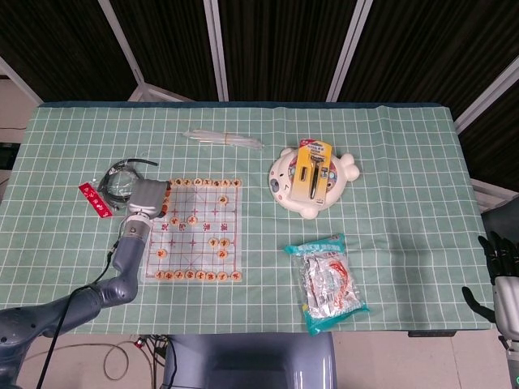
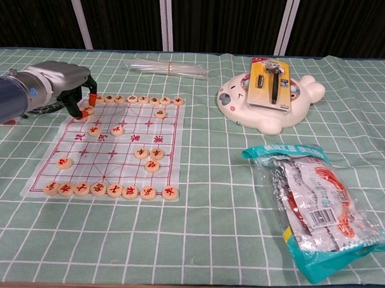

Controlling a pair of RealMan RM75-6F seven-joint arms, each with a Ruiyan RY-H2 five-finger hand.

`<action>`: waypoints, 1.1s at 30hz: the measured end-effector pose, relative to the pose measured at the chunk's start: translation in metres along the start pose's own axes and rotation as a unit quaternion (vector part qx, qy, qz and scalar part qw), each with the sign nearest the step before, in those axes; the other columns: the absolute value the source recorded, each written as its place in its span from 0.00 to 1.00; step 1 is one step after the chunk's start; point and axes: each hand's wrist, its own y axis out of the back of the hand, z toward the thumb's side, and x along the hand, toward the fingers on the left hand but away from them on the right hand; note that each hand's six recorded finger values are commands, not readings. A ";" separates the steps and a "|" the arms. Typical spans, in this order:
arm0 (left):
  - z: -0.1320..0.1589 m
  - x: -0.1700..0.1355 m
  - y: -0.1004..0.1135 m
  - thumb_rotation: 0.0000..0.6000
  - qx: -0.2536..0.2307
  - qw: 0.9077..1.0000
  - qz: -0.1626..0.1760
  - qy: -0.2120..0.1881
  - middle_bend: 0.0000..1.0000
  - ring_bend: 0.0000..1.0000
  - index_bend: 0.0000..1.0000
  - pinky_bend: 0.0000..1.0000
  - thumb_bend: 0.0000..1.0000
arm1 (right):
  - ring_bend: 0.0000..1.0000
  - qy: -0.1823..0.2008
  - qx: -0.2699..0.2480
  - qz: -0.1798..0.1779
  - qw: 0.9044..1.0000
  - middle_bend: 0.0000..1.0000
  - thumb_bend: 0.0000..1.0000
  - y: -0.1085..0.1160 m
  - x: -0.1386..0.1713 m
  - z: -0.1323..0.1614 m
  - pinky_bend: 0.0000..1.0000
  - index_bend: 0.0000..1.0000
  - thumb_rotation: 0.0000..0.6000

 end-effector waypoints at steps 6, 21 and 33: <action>0.000 0.000 -0.002 1.00 0.003 1.000 -0.003 0.000 0.88 0.80 0.47 0.91 0.34 | 0.00 0.000 0.000 0.000 1.000 0.00 0.34 0.000 0.000 0.000 0.00 0.00 1.00; -0.003 0.001 0.000 1.00 -0.003 1.000 0.002 0.005 0.87 0.79 0.22 0.91 0.22 | 0.00 -0.002 0.000 0.000 1.000 0.00 0.34 0.000 0.000 0.000 0.00 0.00 1.00; -0.004 -0.009 0.026 1.00 -0.047 0.998 0.042 -0.005 0.50 0.49 0.01 0.67 0.14 | 0.00 0.002 0.001 0.002 1.000 0.00 0.34 0.000 0.000 0.000 0.00 0.00 1.00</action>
